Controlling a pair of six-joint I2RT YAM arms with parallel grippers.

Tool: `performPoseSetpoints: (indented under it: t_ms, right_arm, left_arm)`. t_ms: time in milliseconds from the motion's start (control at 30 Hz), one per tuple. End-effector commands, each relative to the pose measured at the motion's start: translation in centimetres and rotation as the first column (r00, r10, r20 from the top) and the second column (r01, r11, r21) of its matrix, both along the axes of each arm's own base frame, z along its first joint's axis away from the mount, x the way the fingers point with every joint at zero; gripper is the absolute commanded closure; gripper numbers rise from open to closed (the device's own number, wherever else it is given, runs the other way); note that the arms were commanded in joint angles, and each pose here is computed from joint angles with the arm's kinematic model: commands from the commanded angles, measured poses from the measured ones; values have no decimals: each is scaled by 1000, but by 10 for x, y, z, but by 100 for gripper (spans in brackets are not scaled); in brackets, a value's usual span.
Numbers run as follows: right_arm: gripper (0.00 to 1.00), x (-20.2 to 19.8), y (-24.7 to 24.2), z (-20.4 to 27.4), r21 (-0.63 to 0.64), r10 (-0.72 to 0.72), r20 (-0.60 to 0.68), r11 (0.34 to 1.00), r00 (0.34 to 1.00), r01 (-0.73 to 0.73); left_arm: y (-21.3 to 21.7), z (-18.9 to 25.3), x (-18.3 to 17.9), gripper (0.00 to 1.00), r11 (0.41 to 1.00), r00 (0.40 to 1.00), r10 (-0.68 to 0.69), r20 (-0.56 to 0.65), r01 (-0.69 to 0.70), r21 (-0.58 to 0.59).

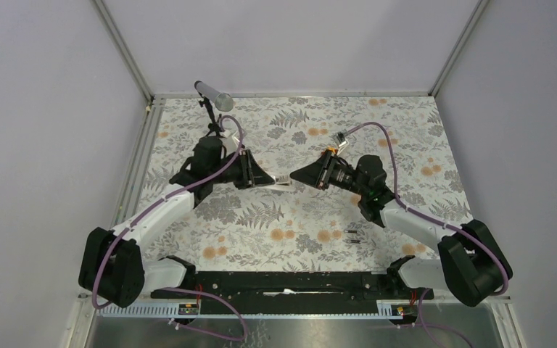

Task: Load the batteries into the remote control
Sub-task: Remove the battery cover from the remote control.

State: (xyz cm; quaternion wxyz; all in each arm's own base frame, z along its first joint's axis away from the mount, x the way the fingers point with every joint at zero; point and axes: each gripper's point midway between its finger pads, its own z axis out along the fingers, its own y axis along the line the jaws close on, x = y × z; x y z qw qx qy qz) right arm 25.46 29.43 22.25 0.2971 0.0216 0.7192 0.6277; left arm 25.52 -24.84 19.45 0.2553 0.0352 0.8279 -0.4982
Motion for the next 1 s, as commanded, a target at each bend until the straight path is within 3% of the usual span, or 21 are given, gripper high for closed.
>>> performPoseSetpoints:
  t_ms: [0, 100, 233, 367, 500, 767, 967]
  right_arm:
    - [71, -26, 13, 49, 79, 107, 159, 990, 982, -120]
    - [72, -20, 13, 33, 33, 89, 105, 995, 991, -93]
    - [71, -1, 5, -16, -150, -12, 4, 989, 1000, 12]
    - [70, 16, -10, -65, -331, -113, -30, 939, 993, 97]
    - [67, 20, -15, -84, -403, -130, -54, 910, 990, 97]
    - [44, 2, -31, -106, -538, -92, -113, 843, 989, 17]
    - [36, -11, -48, -113, -601, -108, -128, 799, 986, 9]
  left_arm:
    - [-13, 0, -10, 100, 998, 998, -61, 16, 61, 10]
    - [-12, -1, -8, 100, 999, 999, -48, 15, 48, 15]
    - [-8, -5, 0, 100, 999, 1000, -3, 16, 2, 41]
    - [4, -24, 14, 100, 985, 996, 93, 4, -92, 143]
    - [16, -39, 23, 100, 964, 990, 143, 18, -143, 224]
    - [9, -35, 13, 100, 975, 999, 36, 40, -44, 219]
    - [9, -36, 10, 100, 974, 999, 9, 45, -18, 225]
